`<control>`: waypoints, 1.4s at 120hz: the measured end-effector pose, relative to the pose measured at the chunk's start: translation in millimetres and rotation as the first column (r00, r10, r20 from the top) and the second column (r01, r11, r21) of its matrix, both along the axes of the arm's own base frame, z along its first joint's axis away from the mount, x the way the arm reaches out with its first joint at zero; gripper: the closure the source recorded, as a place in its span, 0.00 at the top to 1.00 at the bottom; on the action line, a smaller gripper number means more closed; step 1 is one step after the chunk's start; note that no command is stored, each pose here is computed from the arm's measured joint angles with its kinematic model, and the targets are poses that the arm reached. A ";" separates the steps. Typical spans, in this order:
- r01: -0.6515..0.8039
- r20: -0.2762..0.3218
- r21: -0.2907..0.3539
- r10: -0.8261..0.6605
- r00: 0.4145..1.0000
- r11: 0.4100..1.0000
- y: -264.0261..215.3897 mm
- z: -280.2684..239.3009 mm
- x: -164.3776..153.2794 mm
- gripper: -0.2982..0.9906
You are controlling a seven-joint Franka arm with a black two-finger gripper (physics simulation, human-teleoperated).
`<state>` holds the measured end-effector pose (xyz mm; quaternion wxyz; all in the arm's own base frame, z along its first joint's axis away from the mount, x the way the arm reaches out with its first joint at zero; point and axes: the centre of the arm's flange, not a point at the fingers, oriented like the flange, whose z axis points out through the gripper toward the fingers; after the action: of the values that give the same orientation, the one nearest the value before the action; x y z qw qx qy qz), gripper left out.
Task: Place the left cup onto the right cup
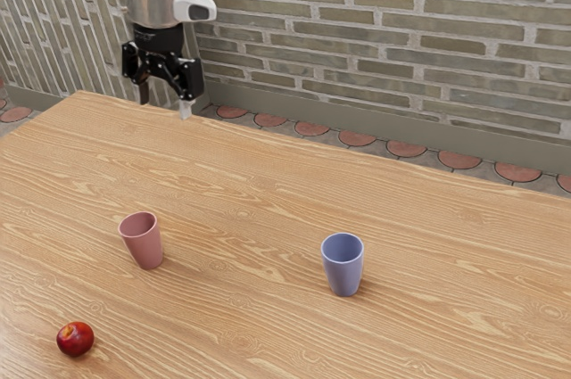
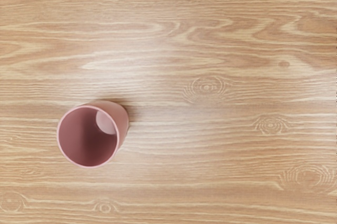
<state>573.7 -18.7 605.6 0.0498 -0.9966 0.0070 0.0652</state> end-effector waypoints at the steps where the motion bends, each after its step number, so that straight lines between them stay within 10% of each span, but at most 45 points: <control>1: 0.000 0.003 -0.001 0.000 1.000 1.000 -0.5 0.1 0.3 0.77; 90: -0.145 -0.003 -0.007 0.145 0.989 0.989 85.5 -187.5 7.3 0.77; 168: -0.165 0.105 -0.025 0.167 0.980 0.986 113.3 -229.2 -37.3 0.77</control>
<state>536.4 94.6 376.5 0.0366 -0.9961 -0.0783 0.0159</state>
